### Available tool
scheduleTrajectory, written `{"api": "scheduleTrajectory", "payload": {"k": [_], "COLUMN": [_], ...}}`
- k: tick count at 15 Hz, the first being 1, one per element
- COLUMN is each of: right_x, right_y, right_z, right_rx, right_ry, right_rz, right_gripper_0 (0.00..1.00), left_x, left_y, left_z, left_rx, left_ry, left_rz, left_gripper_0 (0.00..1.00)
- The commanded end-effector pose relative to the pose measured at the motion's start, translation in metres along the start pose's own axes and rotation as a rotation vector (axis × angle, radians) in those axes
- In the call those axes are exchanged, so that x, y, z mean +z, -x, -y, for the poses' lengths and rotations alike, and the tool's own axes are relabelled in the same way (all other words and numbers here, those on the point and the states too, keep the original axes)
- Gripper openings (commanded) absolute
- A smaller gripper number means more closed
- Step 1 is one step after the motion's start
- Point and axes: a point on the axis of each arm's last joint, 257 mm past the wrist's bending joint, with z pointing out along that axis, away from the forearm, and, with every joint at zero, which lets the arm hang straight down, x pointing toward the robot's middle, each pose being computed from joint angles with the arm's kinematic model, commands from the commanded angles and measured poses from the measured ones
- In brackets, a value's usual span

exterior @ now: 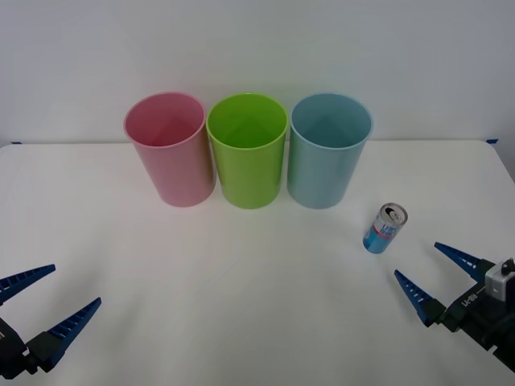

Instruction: Put cans in the blue bin and PET bottles in the pink bin and trash in the green bin.

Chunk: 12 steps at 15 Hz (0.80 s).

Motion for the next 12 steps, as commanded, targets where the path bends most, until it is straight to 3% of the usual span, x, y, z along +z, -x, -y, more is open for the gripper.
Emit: {"api": "scheduleTrajectory", "payload": {"k": [1,8,12], "right_x": [0.013,0.052,0.068], "right_y": [-0.002,0.001,0.006], "right_z": [-0.004,-0.010,-0.006], "right_rx": [0.000,0.024,0.014], "right_ry": [-0.010,-0.058,-0.087], "right_rz": [-0.004,0.009,0.011], "right_gripper_0": [1.00,1.00,1.00], "left_x": [0.000,0.000,0.000], "left_y": [0.000,0.000,0.000], "left_z": [0.000,0.000,0.000], "left_rx": [0.000,0.000,0.000], "left_ry": [0.000,0.000,0.000], "left_rz": [0.000,0.000,0.000], "left_gripper_0": [1.00,1.00,1.00]}}
